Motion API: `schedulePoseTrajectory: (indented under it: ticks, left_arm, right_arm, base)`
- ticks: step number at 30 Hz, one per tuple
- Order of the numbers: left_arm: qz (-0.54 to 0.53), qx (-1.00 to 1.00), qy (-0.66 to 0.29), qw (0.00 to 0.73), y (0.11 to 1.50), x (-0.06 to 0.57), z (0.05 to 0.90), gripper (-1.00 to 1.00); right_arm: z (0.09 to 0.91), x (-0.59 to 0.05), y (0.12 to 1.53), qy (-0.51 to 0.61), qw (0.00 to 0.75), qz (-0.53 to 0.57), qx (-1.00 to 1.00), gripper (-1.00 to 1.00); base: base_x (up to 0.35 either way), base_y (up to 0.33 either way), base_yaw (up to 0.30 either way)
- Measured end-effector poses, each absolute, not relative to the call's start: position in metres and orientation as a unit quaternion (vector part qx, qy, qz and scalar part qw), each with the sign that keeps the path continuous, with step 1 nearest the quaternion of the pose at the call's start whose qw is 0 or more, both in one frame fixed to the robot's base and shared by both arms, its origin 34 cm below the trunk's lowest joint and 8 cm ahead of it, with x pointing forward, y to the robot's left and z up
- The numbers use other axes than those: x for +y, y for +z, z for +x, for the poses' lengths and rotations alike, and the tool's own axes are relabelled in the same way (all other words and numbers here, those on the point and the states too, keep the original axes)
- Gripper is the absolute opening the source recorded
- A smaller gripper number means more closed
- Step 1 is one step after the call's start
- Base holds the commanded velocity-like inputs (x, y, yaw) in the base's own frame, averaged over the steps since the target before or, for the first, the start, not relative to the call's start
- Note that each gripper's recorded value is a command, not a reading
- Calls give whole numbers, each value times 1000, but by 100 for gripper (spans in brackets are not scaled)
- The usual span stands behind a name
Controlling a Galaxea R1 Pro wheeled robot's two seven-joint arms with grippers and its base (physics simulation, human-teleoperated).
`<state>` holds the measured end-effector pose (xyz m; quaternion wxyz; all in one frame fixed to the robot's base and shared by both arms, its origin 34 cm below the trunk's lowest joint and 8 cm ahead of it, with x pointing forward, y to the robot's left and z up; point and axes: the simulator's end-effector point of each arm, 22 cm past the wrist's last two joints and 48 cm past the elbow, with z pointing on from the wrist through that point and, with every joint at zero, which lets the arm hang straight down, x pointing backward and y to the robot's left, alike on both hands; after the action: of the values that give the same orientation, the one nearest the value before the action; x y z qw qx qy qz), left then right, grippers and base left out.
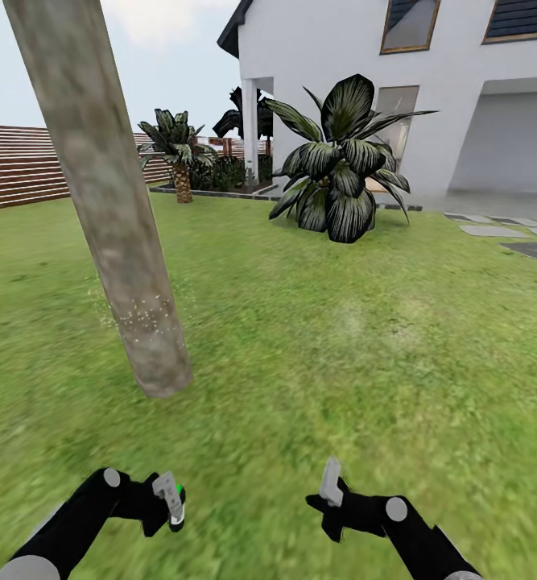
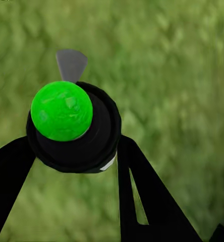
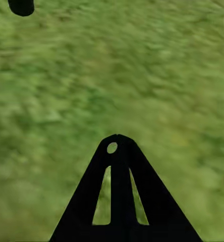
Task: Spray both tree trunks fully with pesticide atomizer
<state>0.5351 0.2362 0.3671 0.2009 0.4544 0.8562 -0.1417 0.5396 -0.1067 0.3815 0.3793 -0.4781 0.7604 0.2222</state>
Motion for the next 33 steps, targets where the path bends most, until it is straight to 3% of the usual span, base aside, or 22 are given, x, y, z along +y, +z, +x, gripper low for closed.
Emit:
schedulePoseTrajectory:
  ticks: [8, 16, 33]
  left_arm:
    - [476, 837, -173, 205, 368, 177, 530, -100]
    - [510, 821, -158, 200, 362, 158, 525, -100]
    - [529, 800, -185, 214, 368, 101, 519, -100]
  right_arm:
    - [526, -47, 391, 252, 361, -536, 720, -100]
    - [530, -20, 404, 265, 374, -537, 709, -100]
    - [537, -10, 421, 273, 382, -549, 691, -100]
  base:
    - [0, 0, 0]
    - [0, 0, 0]
    - [0, 0, 0]
